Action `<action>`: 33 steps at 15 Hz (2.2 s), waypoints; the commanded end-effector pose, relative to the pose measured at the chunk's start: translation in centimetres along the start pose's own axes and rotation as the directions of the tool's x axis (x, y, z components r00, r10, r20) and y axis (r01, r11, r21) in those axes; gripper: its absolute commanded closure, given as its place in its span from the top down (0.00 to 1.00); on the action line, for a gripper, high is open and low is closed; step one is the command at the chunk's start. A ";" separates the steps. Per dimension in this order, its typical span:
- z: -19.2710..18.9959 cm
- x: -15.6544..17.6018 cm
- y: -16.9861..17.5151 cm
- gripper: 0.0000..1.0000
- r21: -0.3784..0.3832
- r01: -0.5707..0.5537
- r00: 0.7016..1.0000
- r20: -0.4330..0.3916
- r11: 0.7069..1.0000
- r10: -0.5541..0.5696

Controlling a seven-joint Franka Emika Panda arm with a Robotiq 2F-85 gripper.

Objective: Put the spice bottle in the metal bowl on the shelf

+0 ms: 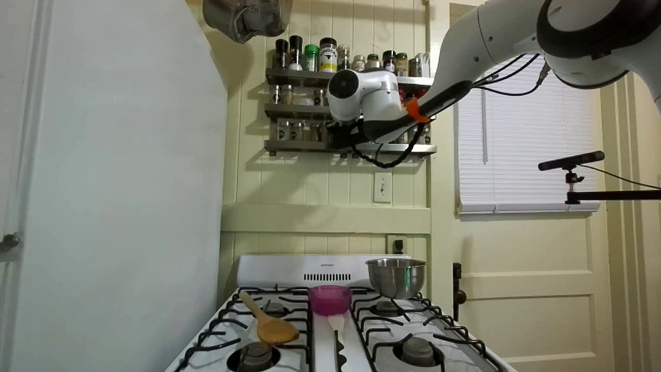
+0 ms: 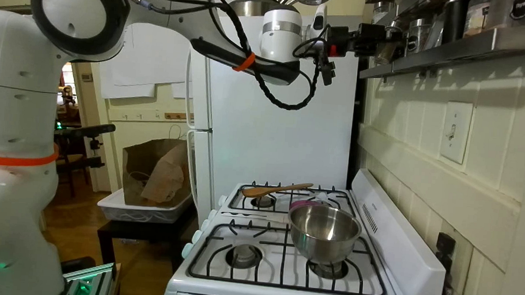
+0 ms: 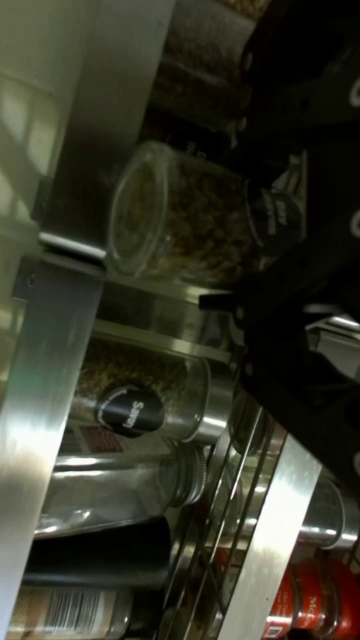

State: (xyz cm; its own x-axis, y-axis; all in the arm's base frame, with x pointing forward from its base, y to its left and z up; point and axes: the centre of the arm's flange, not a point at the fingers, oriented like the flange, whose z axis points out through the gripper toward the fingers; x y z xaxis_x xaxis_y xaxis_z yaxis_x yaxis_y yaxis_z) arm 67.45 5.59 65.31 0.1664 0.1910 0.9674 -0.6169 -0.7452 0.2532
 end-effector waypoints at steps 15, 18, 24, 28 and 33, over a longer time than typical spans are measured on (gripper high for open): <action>2.4 0.3 -2.0 0.23 0.010 -0.069 0.994 -0.089 0.998 0.069; 2.3 -0.9 -2.2 0.23 -0.003 -0.080 0.989 -0.126 0.997 0.079; 2.3 -1.9 -1.9 0.23 -0.005 -0.118 0.978 -0.174 0.993 0.115; 1.8 -2.8 -1.8 0.23 -0.004 -0.167 0.966 -0.202 0.986 0.163; 1.6 -4.1 -1.5 0.23 -0.018 -0.234 0.946 -0.234 0.972 0.224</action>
State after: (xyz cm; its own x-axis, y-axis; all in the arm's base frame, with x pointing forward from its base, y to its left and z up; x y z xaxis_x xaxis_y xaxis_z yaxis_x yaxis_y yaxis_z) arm 70.33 5.22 62.58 -0.1090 0.1802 0.9776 -0.6486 -0.7581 0.0674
